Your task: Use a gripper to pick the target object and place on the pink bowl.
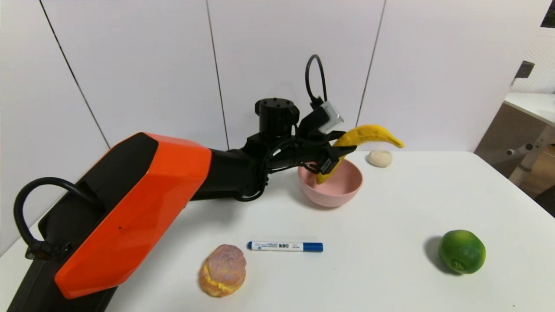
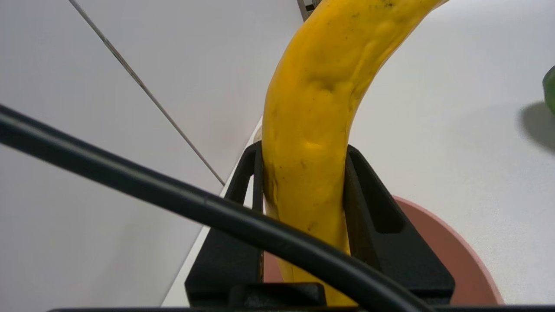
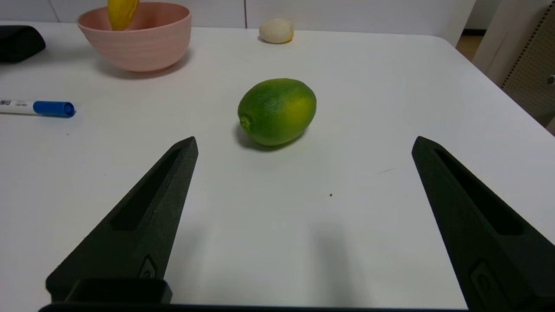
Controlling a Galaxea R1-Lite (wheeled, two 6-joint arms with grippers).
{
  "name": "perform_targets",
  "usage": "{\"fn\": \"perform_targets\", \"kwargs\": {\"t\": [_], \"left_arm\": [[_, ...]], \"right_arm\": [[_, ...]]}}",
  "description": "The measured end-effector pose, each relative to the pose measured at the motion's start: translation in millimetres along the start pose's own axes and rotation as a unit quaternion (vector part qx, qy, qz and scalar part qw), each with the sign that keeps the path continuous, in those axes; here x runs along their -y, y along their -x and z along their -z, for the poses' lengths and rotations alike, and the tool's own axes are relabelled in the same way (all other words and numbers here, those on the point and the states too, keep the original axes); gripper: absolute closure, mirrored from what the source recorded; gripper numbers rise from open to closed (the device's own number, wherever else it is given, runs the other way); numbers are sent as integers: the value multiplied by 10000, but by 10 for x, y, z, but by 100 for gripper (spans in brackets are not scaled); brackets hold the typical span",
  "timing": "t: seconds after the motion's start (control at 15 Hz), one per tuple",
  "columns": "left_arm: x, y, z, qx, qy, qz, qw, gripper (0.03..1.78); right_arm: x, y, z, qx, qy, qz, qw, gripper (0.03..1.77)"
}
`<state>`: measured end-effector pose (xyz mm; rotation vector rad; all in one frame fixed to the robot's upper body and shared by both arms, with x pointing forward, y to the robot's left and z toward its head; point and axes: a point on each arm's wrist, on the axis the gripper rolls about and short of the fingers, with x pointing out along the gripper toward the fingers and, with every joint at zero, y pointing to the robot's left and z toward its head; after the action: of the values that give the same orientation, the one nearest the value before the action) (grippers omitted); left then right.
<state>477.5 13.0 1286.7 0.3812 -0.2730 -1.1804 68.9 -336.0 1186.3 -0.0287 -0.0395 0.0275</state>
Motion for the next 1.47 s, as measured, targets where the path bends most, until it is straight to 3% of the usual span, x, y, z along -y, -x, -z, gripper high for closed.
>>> {"fn": "perform_targets", "kwargs": {"t": [0.6, 1.13, 1.27, 1.47], "left_arm": [[47, -71, 249, -346, 160, -44, 9993, 126], [36, -47, 206, -347, 143, -25, 9993, 55], [8, 4, 76, -359, 81, -20, 9993, 45], [-93, 214, -357, -424, -149, -27, 9990, 34]], "right_arm": [[0, 0, 0, -2, 0, -3, 10000, 9], [0, 0, 0, 0, 0, -2, 10000, 9], [0, 0, 0, 0, 0, -2, 10000, 9], [0, 0, 0, 0, 2, 0, 10000, 9]]}}
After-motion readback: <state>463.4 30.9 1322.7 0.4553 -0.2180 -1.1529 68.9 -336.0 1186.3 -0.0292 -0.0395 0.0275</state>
